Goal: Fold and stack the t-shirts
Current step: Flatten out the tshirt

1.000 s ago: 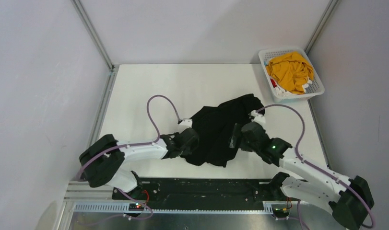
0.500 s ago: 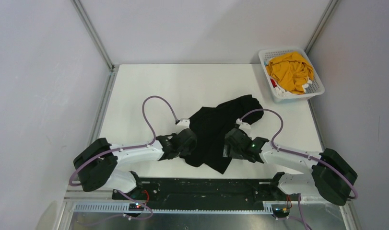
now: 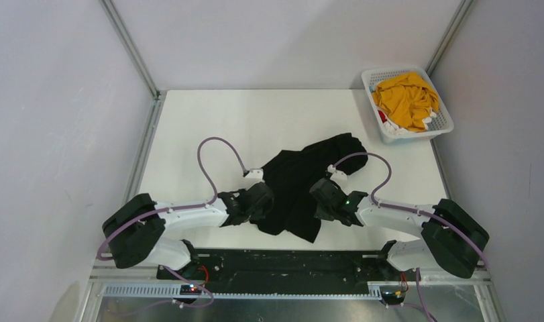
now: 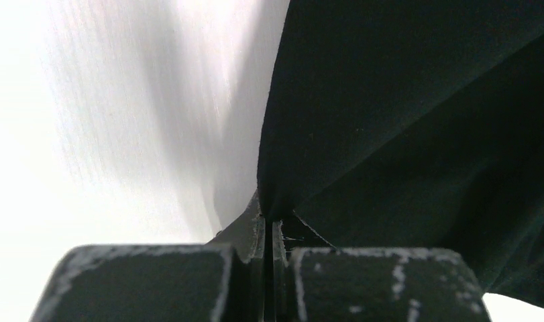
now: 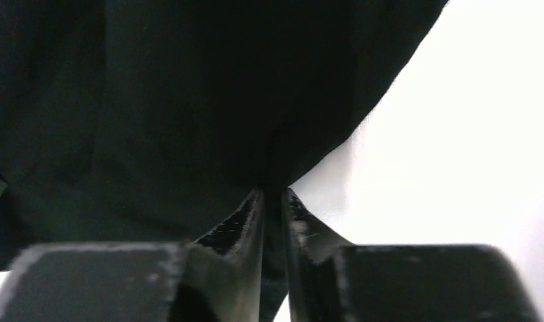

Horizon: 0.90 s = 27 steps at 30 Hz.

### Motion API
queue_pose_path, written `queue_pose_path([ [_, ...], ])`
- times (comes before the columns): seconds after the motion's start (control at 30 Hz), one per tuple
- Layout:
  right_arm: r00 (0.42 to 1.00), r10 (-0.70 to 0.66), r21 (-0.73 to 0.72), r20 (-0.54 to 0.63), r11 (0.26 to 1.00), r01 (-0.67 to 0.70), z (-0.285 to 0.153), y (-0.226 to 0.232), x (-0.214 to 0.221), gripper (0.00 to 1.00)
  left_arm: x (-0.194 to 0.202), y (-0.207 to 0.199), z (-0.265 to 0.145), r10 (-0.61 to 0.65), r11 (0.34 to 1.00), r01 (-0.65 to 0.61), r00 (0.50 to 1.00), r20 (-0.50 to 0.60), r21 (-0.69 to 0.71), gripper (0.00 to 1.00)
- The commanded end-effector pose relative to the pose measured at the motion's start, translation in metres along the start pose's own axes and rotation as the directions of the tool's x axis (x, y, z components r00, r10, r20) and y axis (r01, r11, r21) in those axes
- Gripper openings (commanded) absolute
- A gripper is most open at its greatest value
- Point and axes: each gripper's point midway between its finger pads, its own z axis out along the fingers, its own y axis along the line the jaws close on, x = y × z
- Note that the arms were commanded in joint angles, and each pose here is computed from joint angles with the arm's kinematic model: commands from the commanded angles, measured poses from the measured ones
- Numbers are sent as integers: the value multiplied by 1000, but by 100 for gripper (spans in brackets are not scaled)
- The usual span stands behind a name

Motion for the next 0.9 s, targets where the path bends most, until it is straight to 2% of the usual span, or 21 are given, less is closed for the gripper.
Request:
queue_pose_path([
  [0.0,1000,11,37,24,999,-12,7,-6,-1,11,-11,-6,-6,-50,998,48,997,51,35,0],
  [0.03,999,14,40,34,999,-15,6,-7,-4,1,-11,-4,-6,-49,998,47,997,57,28,0],
  [0.2,989,5,180,151,983,-33,-10,-48,-34,0,-31,11,-14,-89,996,90,985,149,-1,0],
  [0.33,978,17,203,207,977,-60,-27,-75,-67,0,-54,34,-18,-181,982,188,963,199,-14,0],
  [0.47,955,93,118,283,984,-131,-44,-83,-99,0,-80,55,-24,-250,965,262,935,251,-17,0],
  [0.6,900,179,-123,398,982,-140,-86,-57,-149,0,-130,53,-55,-293,956,284,895,337,78,0],
  [0.7,835,204,-213,511,971,-107,-135,-43,-193,0,-190,39,-114,-310,949,242,825,473,201,0],
  [0.8,740,228,-293,633,955,-44,-206,-24,-236,0,-234,41,-184,-353,932,215,715,604,290,0],
  [0.83,730,220,-309,647,951,-13,-219,-19,-240,0,-240,43,-198,-358,930,204,694,624,306,0],
  [0.87,692,235,-346,682,938,23,-249,-10,-251,0,-251,44,-228,-386,917,192,647,658,349,0],
])
